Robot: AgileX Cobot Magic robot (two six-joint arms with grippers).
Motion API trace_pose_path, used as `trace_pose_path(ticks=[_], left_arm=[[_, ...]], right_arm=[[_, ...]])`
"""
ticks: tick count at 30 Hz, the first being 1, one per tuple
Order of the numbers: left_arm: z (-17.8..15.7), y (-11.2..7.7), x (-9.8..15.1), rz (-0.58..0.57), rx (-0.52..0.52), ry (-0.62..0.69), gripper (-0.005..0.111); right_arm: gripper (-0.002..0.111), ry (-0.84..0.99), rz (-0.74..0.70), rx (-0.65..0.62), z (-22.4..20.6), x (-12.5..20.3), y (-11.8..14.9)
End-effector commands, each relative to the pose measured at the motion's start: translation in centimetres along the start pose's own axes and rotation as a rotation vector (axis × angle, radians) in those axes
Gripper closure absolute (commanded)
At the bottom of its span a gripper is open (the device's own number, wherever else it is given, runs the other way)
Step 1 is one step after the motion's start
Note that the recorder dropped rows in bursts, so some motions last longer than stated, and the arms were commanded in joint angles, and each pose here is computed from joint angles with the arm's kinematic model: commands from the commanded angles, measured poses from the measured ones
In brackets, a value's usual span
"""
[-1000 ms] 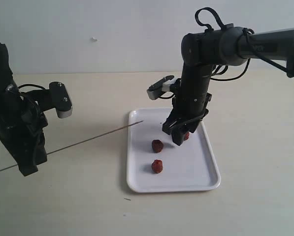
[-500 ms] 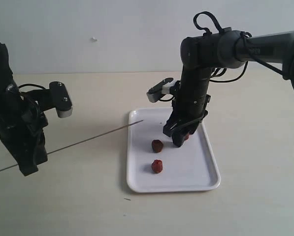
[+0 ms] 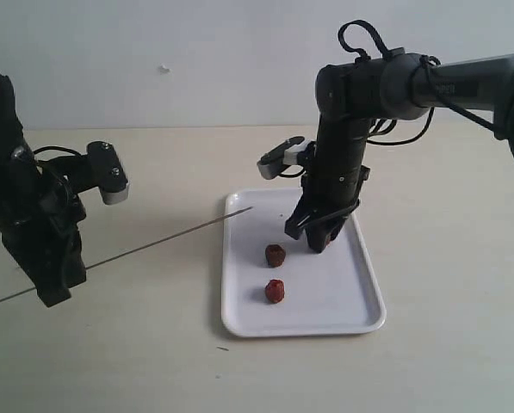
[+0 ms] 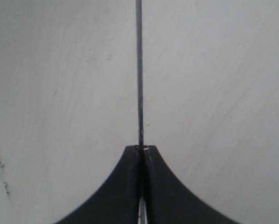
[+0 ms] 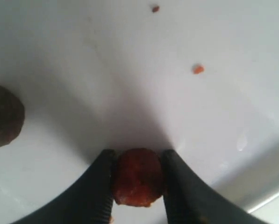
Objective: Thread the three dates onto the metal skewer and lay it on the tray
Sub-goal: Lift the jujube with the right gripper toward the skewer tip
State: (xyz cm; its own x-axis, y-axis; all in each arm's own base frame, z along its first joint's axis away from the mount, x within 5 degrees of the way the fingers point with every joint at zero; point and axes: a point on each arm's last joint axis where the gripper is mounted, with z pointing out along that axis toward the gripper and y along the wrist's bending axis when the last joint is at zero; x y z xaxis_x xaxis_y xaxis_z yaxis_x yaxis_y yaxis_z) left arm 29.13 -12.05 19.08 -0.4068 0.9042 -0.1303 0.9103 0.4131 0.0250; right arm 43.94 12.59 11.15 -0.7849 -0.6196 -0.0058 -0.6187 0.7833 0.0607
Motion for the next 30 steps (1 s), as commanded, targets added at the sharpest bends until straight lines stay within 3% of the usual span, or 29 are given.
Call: trace_pose_path(ticks=[1,7,20,30], left_arm=[[0.0,0.0,-0.1,-0.011,-0.001,-0.017,0.107],[0.0,0.3,-0.4,-0.012,-0.038,-0.051,0.107],[0.0,1.7,-1.8,-0.025,-0.180,-0.201,0.107],[3.5,3.6,-3.0,-0.015,-0.277,-0.263,0.107]], right_arm=[[0.075,0.035,0.038,-0.029,-0.1,0.2,0.2],[0.076,-0.071,0.120,-0.060,-4.8,0.9,-1.0],[0.076,-0.533,0.335,-0.564,-10.5,2.9,-6.0],[0.079,-0.631,0.365,-0.666,-11.5,2.4,-6.0]])
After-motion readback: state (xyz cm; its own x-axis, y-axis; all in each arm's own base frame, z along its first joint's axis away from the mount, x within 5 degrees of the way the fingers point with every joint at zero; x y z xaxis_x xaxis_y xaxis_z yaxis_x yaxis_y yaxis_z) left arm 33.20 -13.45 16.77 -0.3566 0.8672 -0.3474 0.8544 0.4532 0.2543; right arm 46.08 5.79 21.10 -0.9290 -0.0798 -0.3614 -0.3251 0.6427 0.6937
